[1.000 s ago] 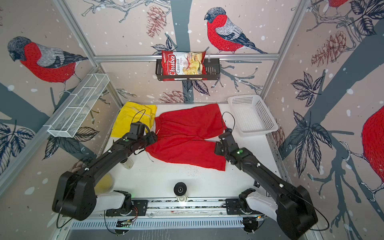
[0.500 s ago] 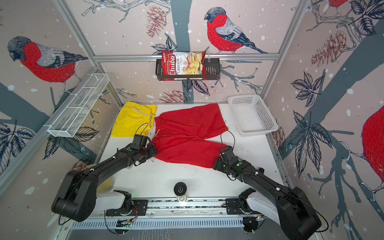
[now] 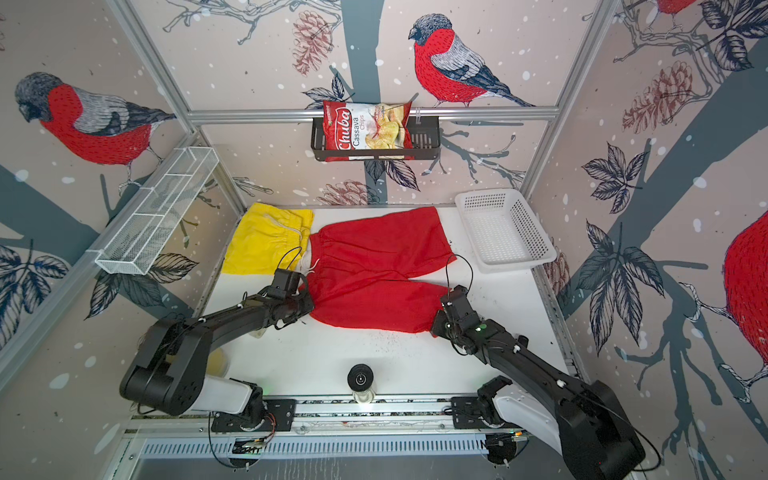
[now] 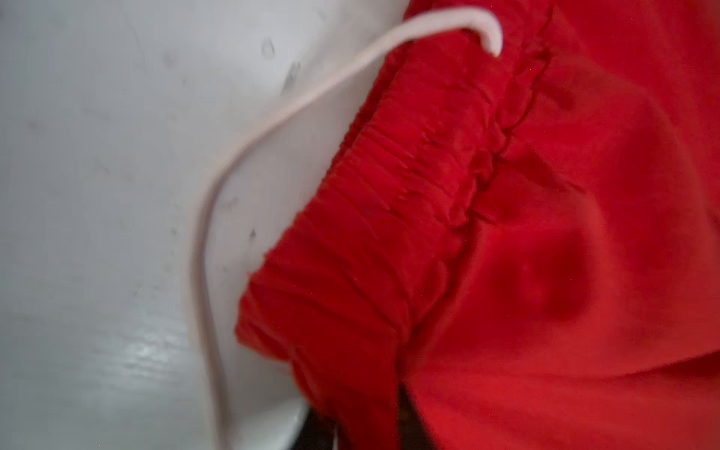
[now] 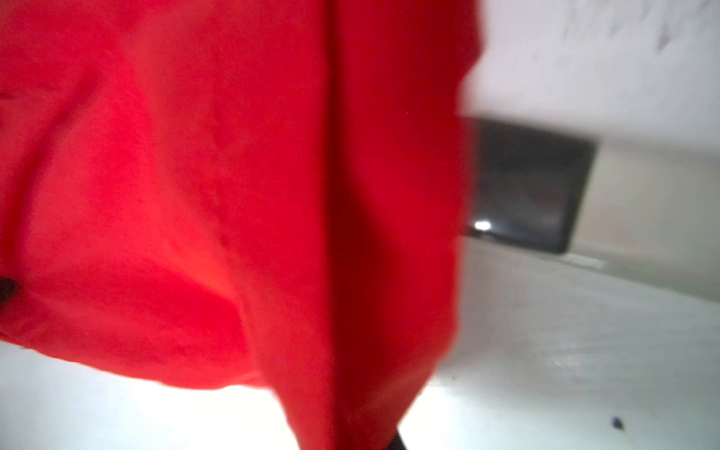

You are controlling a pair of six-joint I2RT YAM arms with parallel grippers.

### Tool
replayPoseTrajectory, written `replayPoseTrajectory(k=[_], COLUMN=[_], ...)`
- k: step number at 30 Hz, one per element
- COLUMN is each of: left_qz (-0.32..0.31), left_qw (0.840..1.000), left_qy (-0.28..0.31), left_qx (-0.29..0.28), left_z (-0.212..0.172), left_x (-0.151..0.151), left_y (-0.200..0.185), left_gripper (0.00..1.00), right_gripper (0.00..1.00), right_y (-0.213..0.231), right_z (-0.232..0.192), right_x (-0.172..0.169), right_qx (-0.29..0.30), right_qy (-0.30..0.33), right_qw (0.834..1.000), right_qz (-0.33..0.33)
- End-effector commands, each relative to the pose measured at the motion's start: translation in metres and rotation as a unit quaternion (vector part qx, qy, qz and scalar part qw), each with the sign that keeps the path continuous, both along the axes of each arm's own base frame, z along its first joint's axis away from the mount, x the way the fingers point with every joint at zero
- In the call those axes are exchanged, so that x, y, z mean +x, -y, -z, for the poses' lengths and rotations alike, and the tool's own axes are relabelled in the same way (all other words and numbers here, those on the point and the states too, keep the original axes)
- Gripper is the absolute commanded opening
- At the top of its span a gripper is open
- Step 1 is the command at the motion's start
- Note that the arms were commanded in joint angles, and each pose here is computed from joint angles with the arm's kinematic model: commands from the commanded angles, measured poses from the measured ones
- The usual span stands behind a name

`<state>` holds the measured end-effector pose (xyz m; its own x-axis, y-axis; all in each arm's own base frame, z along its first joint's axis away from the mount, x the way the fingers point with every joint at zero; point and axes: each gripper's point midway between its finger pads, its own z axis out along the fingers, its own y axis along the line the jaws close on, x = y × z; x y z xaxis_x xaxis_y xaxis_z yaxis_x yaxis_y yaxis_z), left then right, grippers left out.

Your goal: Fold and stack the shorts

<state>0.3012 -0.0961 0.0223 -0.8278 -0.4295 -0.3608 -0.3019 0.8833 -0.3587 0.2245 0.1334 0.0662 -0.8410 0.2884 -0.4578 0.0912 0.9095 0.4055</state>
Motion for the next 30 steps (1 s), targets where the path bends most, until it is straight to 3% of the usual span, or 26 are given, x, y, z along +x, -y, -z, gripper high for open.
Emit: replayPoseTrajectory(k=[1, 6, 10, 14, 19, 22, 30], left_qz=[-0.001, -0.006, -0.006, -0.009, -0.002, 0.008, 0.030], left_qw=[1.000, 1.000, 0.995, 0.987, 0.985, 0.988, 0.994], left_qy=[-0.008, 0.028, 0.101, 0.158, 0.171, 0.156, 0.107], left_qx=[0.003, 0.004, 0.008, 0.014, 0.023, 0.018, -0.007], left_z=[-0.005, -0.052, -0.122, -0.167, -0.183, -0.174, -0.150], left_x=[-0.010, -0.010, 0.008, 0.029, 0.062, 0.082, 0.108], left_y=[-0.003, -0.007, -0.009, -0.009, -0.002, 0.005, 0.023], left_gripper=[0.00, 0.00, 0.00, 0.00, 0.00, 0.00, 0.00], right_gripper=[0.00, 0.00, 0.00, 0.00, 0.02, 0.04, 0.11], right_y=[0.021, 0.035, 0.043, 0.043, 0.044, 0.044, 0.046], right_z=[-0.021, -0.095, -0.152, -0.185, -0.184, -0.172, -0.131], right_x=[-0.001, 0.015, 0.034, 0.063, 0.108, 0.132, 0.154], right_qx=[-0.032, -0.017, -0.013, -0.009, -0.006, 0.009, 0.049], right_qy=[0.022, 0.123, 0.181, 0.217, 0.207, 0.178, 0.104], right_qw=[0.999, 0.990, 0.981, 0.974, 0.977, 0.983, 0.993], right_qz=[0.031, 0.061, 0.069, 0.064, 0.056, 0.048, 0.033])
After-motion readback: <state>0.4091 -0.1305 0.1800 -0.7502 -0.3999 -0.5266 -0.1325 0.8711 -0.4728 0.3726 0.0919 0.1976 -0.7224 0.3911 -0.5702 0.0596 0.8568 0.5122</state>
